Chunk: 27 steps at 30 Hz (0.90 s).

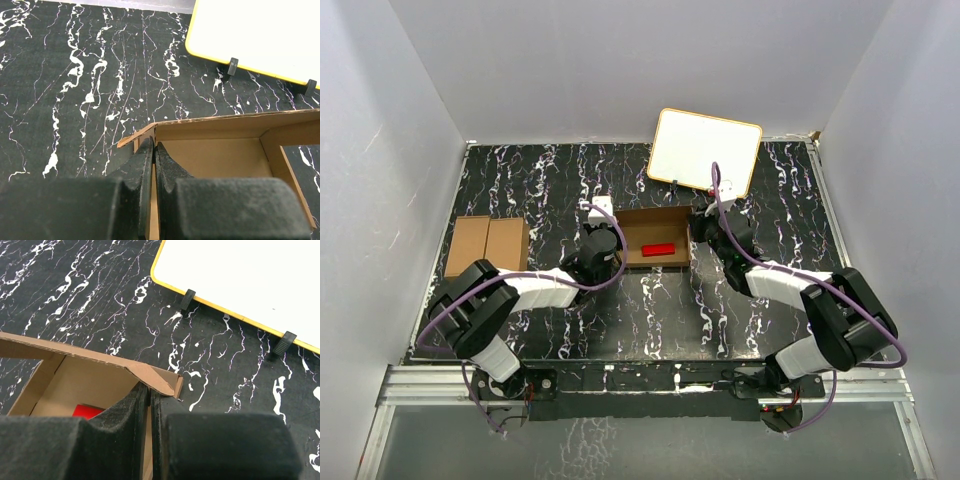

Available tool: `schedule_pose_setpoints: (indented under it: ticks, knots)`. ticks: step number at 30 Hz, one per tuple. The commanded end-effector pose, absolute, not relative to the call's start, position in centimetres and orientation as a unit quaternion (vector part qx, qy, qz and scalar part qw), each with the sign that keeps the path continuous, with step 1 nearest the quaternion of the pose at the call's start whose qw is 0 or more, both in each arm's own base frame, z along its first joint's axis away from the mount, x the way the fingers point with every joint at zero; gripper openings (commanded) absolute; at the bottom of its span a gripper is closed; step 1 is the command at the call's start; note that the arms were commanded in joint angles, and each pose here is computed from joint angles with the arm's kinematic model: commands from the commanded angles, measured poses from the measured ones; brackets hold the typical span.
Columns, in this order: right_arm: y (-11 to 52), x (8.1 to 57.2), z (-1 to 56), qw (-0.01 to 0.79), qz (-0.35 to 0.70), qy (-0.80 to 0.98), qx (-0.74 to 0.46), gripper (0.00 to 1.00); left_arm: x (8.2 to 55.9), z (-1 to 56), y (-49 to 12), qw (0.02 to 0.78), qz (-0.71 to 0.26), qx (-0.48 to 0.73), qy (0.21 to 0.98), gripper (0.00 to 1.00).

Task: Fold the paper box

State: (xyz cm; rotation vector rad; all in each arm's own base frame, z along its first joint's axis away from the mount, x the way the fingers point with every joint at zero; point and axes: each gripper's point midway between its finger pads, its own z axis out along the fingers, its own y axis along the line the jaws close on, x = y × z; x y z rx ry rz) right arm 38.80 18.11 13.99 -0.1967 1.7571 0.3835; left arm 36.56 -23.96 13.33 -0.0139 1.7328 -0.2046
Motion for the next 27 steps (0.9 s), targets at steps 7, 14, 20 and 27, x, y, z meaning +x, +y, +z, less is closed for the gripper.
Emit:
schedule_pose_setpoints:
  ticks: [7,14,20,27]
  knots:
    - [21.7,36.2,14.9,0.584,0.260,0.763,-0.096,0.11,34.3,14.5,-27.2,0.629,-0.158,0.032,0.760,0.00]
    - [22.0,36.2,14.1,0.566,0.269,0.775,-0.082,0.12,34.3,14.6,-27.6,0.627,-0.161,0.038,0.761,0.00]
    - [22.0,35.5,13.2,0.542,0.272,0.791,-0.080,0.12,34.2,14.6,-27.7,0.624,-0.161,0.042,0.763,0.00]
    - [22.4,36.0,13.7,0.534,0.275,0.797,-0.070,0.12,34.3,14.9,-27.9,0.625,-0.162,0.044,0.762,0.00]
